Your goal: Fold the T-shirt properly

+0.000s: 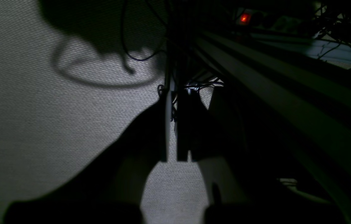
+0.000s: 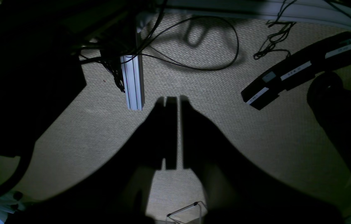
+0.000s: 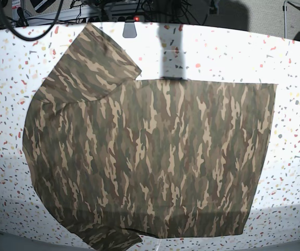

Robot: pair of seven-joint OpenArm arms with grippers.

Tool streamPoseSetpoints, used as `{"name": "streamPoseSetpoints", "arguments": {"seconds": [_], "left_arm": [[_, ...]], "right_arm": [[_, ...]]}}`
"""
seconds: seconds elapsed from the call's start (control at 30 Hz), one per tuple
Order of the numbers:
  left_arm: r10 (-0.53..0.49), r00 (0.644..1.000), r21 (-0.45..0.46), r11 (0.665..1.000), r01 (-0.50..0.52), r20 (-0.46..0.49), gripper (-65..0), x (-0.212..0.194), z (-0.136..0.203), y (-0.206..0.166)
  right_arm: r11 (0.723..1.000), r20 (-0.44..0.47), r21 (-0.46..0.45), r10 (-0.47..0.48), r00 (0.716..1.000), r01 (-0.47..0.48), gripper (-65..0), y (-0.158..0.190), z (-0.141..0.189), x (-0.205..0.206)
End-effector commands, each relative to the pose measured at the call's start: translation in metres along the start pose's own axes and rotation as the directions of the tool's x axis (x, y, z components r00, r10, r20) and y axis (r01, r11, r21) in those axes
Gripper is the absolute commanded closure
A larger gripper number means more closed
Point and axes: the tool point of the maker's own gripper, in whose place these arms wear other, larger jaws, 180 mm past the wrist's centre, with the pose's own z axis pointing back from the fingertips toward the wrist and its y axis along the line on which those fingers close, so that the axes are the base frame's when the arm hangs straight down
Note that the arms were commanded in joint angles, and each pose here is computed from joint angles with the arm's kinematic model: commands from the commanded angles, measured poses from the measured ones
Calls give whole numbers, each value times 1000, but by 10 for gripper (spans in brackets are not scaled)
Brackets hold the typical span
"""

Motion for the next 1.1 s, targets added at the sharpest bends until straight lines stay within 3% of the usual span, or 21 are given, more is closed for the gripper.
{"name": "streamPoseSetpoints", "arguments": {"seconds": [0.0,1.07], "left_arm": [[-1,1000,-10,1000,1,9,-44,-1,1,-3],[-1,1000,-10,1000,2,11,-44,0,1,-3]], "right_arm": [[1000,10,1,4,1000,-4,-36,-1,0,2],[1000,18,-26,4,1000,-3,-36,-20,2,2]]}}
